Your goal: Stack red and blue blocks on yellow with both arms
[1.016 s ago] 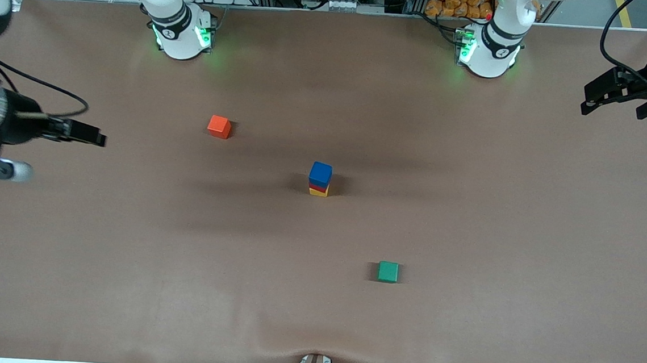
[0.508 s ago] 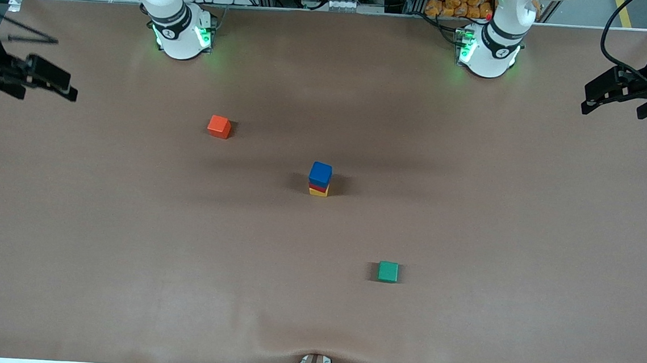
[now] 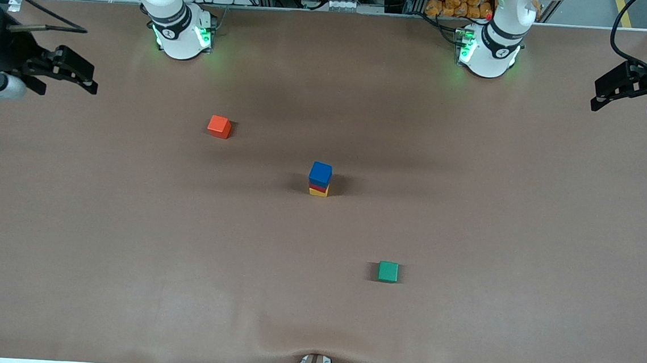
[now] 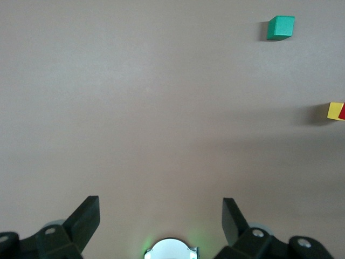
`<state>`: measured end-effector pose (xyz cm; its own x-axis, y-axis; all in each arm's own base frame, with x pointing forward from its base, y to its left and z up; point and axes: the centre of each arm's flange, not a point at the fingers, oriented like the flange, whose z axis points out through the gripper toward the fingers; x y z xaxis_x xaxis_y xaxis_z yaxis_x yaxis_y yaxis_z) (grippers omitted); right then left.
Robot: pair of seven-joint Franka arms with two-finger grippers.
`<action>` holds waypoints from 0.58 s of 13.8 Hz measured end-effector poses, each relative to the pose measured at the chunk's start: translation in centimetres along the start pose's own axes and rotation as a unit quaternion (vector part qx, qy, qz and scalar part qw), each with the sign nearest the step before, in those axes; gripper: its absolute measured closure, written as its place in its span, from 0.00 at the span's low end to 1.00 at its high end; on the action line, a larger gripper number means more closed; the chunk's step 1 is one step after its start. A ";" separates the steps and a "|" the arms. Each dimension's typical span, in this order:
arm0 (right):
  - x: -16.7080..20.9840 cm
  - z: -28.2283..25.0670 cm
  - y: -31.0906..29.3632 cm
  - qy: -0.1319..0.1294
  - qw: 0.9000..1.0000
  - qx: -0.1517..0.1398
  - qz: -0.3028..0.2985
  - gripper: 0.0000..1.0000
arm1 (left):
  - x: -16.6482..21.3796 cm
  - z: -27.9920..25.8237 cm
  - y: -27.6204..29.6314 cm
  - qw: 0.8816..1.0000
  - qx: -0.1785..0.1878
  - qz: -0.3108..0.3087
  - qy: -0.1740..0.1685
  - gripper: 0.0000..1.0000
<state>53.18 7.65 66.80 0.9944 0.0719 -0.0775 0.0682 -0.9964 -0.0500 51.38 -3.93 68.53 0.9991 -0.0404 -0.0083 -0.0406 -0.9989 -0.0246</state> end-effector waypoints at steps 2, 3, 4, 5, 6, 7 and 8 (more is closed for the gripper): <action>-0.4 0.0 0.0 0.001 0.999 -0.006 -0.033 0.00 | 0.0 0.0 0.0 1.000 0.000 0.000 0.000 0.00; -0.4 0.0 0.1 0.001 0.999 -0.007 -0.043 0.00 | 0.0 0.0 0.0 1.000 0.000 0.000 0.000 0.00; -0.4 0.1 0.2 0.000 0.999 -0.008 -0.048 0.00 | 0.0 0.0 0.0 1.000 0.000 0.000 0.000 0.00; -0.3 0.1 0.3 0.000 0.999 -0.008 -0.049 0.00 | 0.0 0.0 -0.1 1.000 0.000 0.000 0.000 0.00; -0.3 0.1 0.4 0.001 0.999 -0.008 -0.050 0.00 | 0.0 -0.1 -0.1 1.000 0.000 -0.001 0.001 0.00; -0.3 0.1 0.4 0.002 0.999 -0.008 -0.050 0.00 | -0.1 -0.2 -0.2 1.000 0.000 -0.001 0.003 0.00; -0.3 0.0 0.4 0.003 0.999 -0.009 -0.050 0.00 | -0.1 -0.4 -0.2 1.000 0.000 -0.002 0.004 0.00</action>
<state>52.92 7.18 66.75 0.9829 0.1711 -0.0679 0.1687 -0.9849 -0.0402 51.31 -3.75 68.90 0.9993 -0.0375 -0.0004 -0.0375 -0.9990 -0.0243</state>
